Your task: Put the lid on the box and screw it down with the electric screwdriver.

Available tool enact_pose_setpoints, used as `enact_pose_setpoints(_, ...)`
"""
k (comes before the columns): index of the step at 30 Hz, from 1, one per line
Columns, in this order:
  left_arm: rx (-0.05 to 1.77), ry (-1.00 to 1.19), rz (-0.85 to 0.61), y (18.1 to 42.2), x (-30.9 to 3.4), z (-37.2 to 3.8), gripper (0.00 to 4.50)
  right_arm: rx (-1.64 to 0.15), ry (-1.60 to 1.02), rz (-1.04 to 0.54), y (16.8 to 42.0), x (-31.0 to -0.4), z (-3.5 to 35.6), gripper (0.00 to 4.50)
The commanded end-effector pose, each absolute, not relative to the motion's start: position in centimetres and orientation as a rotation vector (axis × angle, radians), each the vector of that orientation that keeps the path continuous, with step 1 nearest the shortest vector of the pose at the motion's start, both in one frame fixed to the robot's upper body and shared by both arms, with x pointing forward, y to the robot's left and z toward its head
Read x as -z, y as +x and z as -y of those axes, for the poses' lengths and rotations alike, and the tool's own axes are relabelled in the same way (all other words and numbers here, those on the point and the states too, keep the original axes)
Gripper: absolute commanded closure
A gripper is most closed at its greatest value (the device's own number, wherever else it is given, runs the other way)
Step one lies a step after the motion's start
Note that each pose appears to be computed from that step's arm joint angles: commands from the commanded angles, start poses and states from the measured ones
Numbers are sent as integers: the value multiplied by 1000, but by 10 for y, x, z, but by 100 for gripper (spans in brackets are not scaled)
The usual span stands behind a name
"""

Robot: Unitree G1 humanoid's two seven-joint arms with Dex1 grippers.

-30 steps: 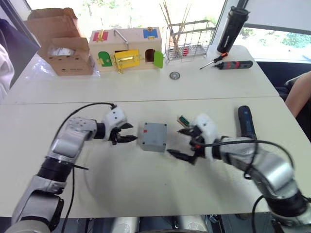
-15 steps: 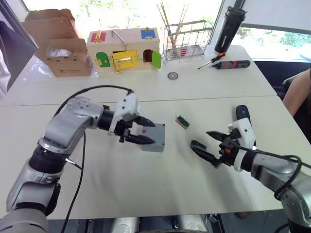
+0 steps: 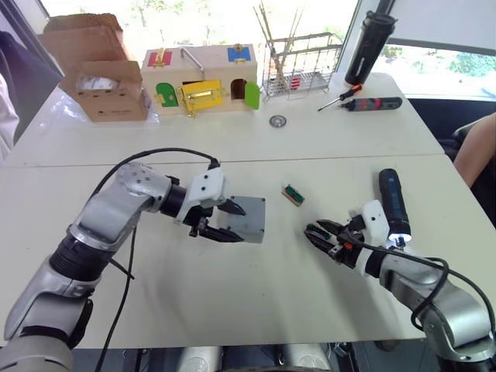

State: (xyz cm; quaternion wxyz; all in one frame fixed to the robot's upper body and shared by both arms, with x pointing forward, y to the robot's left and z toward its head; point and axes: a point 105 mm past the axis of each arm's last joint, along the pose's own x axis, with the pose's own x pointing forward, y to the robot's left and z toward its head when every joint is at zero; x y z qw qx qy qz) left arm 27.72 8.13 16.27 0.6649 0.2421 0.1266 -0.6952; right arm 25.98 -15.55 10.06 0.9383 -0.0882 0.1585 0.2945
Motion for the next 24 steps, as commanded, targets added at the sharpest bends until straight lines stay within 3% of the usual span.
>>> enact_pose_setpoints(1,1559,552,-259,278,-166,-82,160,-602,-190,-271,264,-111,152,230)
enact_pose_setpoints(8,1540,545,-261,279,-163,-82,160,-603,-197,-274,266,-110,152,230)
enact_pose_setpoints(11,1536,542,-262,279,-162,-82,160,-604,-202,-279,266,-109,153,311)
enact_pose_setpoints(14,1530,538,-263,280,-161,-82,160,-604,-198,-277,267,-109,152,440)
enact_pose_setpoints(24,1522,532,-267,280,-160,-83,160,-596,-201,-268,266,-112,153,440)
